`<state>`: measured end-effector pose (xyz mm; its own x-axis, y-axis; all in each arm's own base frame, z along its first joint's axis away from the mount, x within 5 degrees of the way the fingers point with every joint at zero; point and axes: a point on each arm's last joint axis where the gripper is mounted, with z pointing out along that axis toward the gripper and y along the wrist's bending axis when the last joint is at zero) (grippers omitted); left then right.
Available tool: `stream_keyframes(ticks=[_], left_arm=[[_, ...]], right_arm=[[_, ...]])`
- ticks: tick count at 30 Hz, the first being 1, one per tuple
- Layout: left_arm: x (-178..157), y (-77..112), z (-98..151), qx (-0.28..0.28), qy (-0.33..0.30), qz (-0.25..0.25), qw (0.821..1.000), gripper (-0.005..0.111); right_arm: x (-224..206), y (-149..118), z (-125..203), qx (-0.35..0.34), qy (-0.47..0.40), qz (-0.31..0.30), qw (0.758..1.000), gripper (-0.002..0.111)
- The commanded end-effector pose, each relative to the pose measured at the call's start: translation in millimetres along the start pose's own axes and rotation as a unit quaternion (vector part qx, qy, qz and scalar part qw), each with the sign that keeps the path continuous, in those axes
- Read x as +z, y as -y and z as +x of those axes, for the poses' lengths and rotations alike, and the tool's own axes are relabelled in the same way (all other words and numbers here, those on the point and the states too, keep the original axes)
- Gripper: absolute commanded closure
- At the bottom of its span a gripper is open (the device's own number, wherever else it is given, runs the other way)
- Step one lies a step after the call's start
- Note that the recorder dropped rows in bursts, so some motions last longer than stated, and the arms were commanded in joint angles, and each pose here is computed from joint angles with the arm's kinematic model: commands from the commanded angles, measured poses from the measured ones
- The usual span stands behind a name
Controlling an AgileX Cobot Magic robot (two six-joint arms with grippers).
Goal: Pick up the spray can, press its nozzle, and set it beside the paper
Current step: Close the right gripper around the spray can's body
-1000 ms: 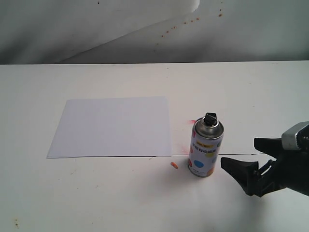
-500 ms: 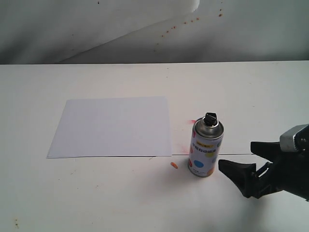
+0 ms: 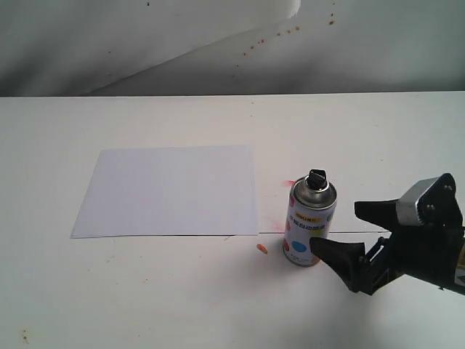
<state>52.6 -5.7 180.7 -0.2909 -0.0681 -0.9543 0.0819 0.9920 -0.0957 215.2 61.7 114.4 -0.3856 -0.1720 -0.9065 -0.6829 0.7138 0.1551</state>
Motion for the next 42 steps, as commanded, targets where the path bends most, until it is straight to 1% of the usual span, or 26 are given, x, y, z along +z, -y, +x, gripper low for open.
stream_keyframes(ticks=[1,5,10,19,23,27,37,42], left_arm=[[0.2,0.2,-0.2,0.002,0.007,0.003,1.0,0.107],[0.2,0.2,-0.2,0.002,0.007,0.003,1.0,0.107],[0.2,0.2,-0.2,0.002,0.007,0.003,1.0,0.107],[0.2,0.2,-0.2,0.002,0.007,0.003,1.0,0.107],[0.2,0.2,-0.2,0.002,0.007,0.003,1.0,0.107],[0.2,0.2,-0.2,0.002,0.007,0.003,1.0,0.107],[0.2,0.2,-0.2,0.002,0.007,0.003,1.0,0.107],[0.2,0.2,-0.2,0.002,0.007,0.003,1.0,0.107]], right_arm=[[6.3,2.9,1.7,0.007,-0.004,-0.014,1.0,0.003],[12.5,4.6,7.4,0.016,-0.003,-0.029,0.999,0.003],[12.6,4.5,3.6,0.014,0.02,-0.03,0.999,0.003],[14.6,2.3,2.9,0.014,0.021,-0.031,0.999,0.003],[21.9,1.5,1.5,0.003,0.004,-0.031,1.0,0.003],[30.4,4.8,-1.8,0.014,-0.024,-0.039,0.999,0.003],[34.7,8.7,-7.4,0.003,-0.017,-0.042,0.999,0.003],[39.5,8.4,-1.8,0.018,0.002,-0.057,0.998,0.003]])
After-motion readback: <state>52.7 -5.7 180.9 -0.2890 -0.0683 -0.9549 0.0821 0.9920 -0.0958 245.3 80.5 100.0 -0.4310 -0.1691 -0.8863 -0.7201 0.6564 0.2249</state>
